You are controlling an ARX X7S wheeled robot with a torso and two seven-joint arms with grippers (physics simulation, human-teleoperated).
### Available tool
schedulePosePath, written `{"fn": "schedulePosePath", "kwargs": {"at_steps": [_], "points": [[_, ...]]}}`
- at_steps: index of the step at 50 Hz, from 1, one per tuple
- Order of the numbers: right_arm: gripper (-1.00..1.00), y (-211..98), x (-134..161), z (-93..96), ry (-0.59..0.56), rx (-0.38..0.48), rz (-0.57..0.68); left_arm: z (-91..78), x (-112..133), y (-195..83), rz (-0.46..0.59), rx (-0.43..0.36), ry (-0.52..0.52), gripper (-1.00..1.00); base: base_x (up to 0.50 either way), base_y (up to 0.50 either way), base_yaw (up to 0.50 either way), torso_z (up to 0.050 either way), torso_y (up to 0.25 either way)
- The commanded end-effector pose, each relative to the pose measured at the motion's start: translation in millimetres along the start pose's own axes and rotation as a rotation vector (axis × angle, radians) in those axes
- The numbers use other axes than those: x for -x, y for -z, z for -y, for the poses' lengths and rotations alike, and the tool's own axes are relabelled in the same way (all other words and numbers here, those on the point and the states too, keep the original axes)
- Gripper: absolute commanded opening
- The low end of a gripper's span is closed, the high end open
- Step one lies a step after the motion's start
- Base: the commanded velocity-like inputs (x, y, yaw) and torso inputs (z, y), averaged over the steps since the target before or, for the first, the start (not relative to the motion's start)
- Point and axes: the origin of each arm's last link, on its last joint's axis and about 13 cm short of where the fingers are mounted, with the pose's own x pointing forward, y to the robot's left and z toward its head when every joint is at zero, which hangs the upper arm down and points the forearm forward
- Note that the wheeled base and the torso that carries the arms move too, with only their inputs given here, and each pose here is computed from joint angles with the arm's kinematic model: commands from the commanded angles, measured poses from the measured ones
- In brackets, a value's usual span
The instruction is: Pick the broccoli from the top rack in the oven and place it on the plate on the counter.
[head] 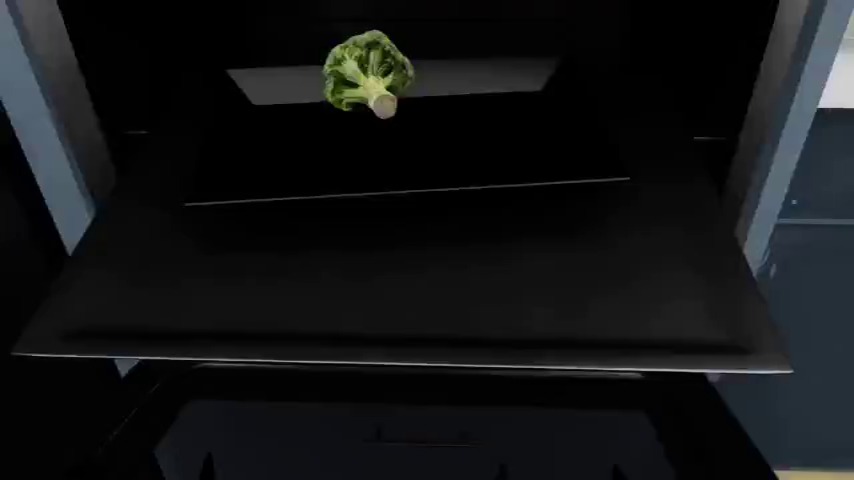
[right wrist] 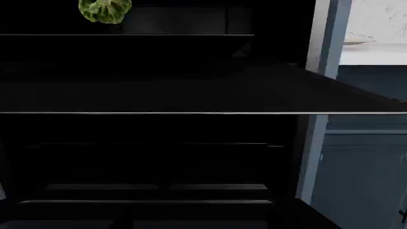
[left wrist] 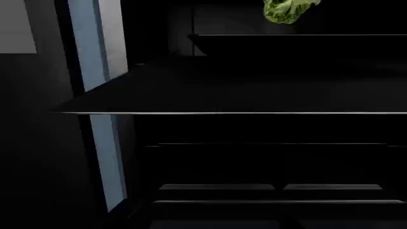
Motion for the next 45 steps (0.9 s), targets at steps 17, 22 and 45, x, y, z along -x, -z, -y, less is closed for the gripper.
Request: {"fn": "schedulePosePath", "kwargs": {"at_steps": [17, 22, 45], "points": [[1.0, 1, 3, -0.7, 0.002, -0.015, 0.002, 1.4, 1, -2, 0.004, 0.016, -0.01, 1.0, 0.0, 0.0, 0.0, 0.0, 0.0], [1.0, 1, 4, -1.0, 0.003, -0.019, 0.003, 1.2, 2, -2, 0.0, 0.02, -0.012, 1.0, 0.0, 0.0, 0.0, 0.0, 0.0], [1.0, -22, 10, 2.0, 0.007, 0.019, 0.088, 0.0, 2, -22, 0.067, 0.025, -0.003, 1.0, 0.0, 0.0, 0.0, 0.0, 0.0]]}}
